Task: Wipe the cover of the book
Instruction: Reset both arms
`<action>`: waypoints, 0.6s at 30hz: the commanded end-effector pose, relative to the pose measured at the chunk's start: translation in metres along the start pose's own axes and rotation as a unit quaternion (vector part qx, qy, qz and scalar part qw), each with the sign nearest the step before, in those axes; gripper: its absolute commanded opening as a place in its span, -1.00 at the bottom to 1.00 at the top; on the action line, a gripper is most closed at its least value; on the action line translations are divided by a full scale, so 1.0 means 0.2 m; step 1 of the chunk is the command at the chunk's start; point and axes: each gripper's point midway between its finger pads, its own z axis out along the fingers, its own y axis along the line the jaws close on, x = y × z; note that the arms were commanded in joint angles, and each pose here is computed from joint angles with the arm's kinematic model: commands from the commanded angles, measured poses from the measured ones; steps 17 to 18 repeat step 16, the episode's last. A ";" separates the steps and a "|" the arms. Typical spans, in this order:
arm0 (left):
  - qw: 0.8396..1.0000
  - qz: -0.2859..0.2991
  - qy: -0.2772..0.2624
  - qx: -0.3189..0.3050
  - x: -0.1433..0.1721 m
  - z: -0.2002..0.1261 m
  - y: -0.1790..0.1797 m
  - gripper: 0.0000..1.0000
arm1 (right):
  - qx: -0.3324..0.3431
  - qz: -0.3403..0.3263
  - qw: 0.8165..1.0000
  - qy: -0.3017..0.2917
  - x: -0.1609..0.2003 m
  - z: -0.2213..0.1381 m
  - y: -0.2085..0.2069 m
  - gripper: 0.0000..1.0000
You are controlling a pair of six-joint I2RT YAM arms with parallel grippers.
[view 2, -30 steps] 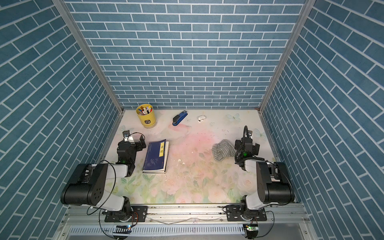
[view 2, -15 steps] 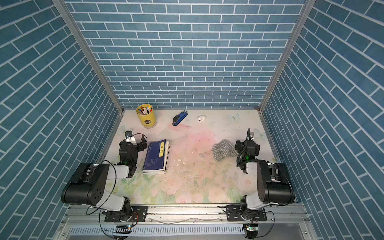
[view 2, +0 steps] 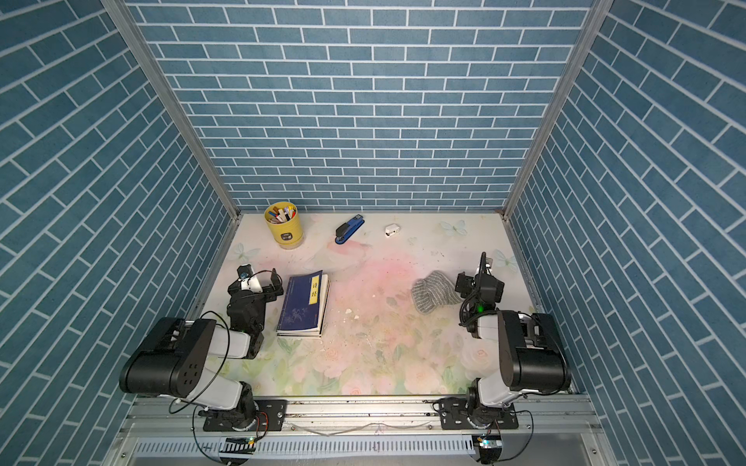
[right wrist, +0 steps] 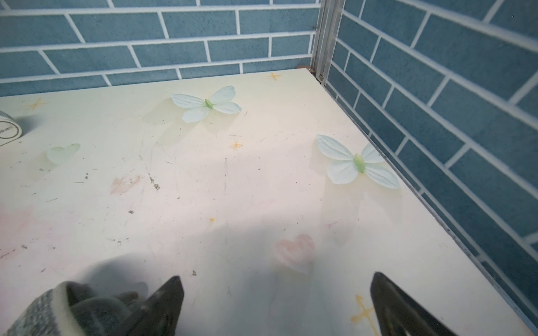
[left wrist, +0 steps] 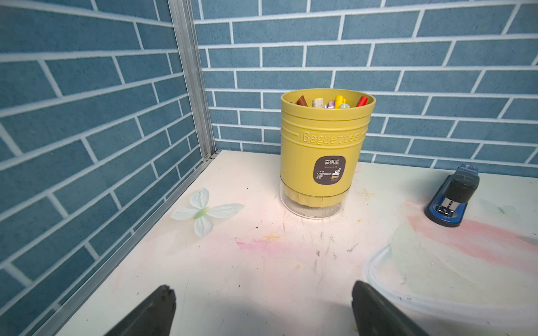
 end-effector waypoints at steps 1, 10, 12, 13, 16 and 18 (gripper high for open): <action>1.000 -0.006 -0.014 -0.001 -0.04 0.00 0.00 0.99 | -0.004 -0.012 1.000 -0.013 -0.02 0.00 0.00 0.98; 1.000 -0.007 -0.014 -0.002 -0.04 0.00 0.00 0.99 | -0.006 -0.011 1.000 -0.013 -0.02 0.00 0.00 0.99; 1.000 -0.006 -0.014 -0.001 -0.03 0.00 0.00 0.99 | -0.014 -0.007 1.000 -0.007 -0.02 0.01 0.00 0.98; 1.000 -0.006 -0.014 -0.001 -0.04 0.00 0.00 0.99 | -0.013 -0.006 1.000 -0.007 -0.02 0.01 0.00 0.98; 1.000 -0.006 -0.015 -0.002 -0.04 0.00 0.00 0.99 | -0.013 -0.007 1.000 -0.009 -0.02 0.01 0.00 0.98; 1.000 -0.006 -0.015 -0.002 -0.04 0.00 0.00 0.99 | -0.013 -0.007 1.000 -0.009 -0.02 0.01 0.00 0.98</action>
